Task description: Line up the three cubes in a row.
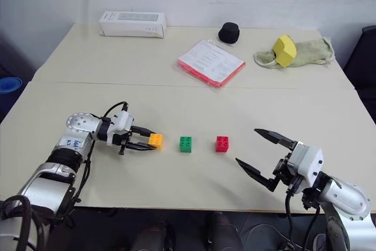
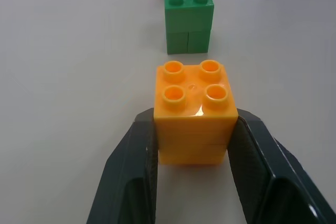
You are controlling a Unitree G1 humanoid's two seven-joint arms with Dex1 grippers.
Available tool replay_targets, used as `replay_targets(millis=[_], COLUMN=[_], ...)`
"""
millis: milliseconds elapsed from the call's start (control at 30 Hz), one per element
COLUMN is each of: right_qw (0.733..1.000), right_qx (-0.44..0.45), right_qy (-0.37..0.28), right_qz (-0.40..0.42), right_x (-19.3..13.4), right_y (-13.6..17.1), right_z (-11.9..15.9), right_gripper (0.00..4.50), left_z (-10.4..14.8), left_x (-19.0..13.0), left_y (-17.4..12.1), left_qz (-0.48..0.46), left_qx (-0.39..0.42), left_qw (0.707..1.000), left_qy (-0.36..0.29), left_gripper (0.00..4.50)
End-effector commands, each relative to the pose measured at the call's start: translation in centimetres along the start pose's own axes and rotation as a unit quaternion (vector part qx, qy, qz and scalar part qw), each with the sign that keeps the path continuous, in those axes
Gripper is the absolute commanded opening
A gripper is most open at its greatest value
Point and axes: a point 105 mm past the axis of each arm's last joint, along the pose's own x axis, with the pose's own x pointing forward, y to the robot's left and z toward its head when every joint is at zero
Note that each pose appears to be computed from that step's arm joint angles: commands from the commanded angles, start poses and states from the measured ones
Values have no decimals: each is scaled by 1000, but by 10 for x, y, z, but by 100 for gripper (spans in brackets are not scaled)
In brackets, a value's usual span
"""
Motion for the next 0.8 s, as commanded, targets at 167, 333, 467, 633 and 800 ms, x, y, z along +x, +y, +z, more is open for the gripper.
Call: replay_targets(millis=[167,333,467,633,800], right_qw=[1000,1000,1000,999,995], right_qx=[-13,-13,-15,-17,-36], right_qy=[-2,-2,0,25,73], right_qz=[-2,-2,4,31,63], right_x=[-4,-4,-5,-21,-40], right_y=[-5,-6,-8,-10,-24], right_z=[4,3,2,5,10], right_gripper=[450,450,450,450,450], left_z=[-14,-13,-11,-8,-8], left_x=[-8,-5,-18,-51,-88], left_y=[-20,-21,-17,-16,-25], left_qz=[-61,-67,-38,15,87], left_qx=[-21,-26,-10,-9,-24], left_qw=[998,997,999,1000,995], left_qy=[26,22,21,24,39], left_gripper=[147,274,387,447,447])
